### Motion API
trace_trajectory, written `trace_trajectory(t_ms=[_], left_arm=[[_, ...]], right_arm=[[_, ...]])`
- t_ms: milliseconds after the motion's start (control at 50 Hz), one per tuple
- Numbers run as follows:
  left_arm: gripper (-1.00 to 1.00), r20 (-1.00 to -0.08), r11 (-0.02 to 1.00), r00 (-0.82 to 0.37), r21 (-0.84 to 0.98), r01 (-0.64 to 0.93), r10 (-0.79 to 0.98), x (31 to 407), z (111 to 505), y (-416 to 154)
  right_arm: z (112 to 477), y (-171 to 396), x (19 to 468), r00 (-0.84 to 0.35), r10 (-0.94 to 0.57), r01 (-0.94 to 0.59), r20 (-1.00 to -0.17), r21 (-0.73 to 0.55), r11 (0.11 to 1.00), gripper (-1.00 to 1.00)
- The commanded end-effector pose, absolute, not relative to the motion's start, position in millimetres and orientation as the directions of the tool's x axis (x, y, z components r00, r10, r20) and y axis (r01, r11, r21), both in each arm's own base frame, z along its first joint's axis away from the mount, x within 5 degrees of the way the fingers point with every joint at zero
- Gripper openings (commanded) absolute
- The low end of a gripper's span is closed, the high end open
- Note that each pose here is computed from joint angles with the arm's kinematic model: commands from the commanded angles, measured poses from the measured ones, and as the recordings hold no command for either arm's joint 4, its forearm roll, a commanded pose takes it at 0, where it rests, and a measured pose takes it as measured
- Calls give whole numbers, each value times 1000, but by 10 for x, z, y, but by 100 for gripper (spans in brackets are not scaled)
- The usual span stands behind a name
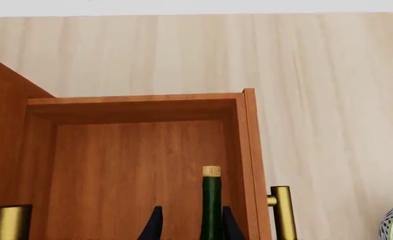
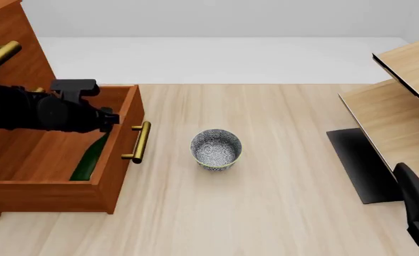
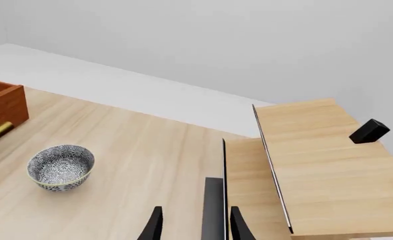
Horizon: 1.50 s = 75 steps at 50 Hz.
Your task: Put the wine bottle in the bottom drawer of the cabinet.
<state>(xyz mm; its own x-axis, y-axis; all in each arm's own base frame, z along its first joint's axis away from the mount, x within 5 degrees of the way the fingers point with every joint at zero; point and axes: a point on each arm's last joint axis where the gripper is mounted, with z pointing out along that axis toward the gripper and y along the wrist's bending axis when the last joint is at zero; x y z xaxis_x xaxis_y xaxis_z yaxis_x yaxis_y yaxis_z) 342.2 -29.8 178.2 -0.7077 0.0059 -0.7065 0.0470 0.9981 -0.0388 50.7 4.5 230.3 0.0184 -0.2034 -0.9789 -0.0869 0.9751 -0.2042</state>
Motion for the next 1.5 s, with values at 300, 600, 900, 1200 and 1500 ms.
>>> trace_trajectory(t_ms=[300,600,900,1200,1500], left_arm=[[100,-727,996,-685,-24,86,42,3266,2201,-355],[100,-744,996,-666,-7,84,51,3135,2404,-284],[100,-773,995,-630,7,103,71,2907,2728,-285],[100,-851,988,-515,24,151,99,2316,3402,-319],[100,-933,986,-340,67,153,116,1313,4237,-170]], right_arm=[[2339,44,499,26,-201,-84,-979,-202,976,100],[2365,45,492,32,-199,-87,-979,-202,976,100],[2416,47,479,44,-200,-91,-979,-203,975,100],[2445,52,471,53,-198,-100,-979,-202,974,100],[2496,48,455,60,-203,-94,-977,-208,974,100]])
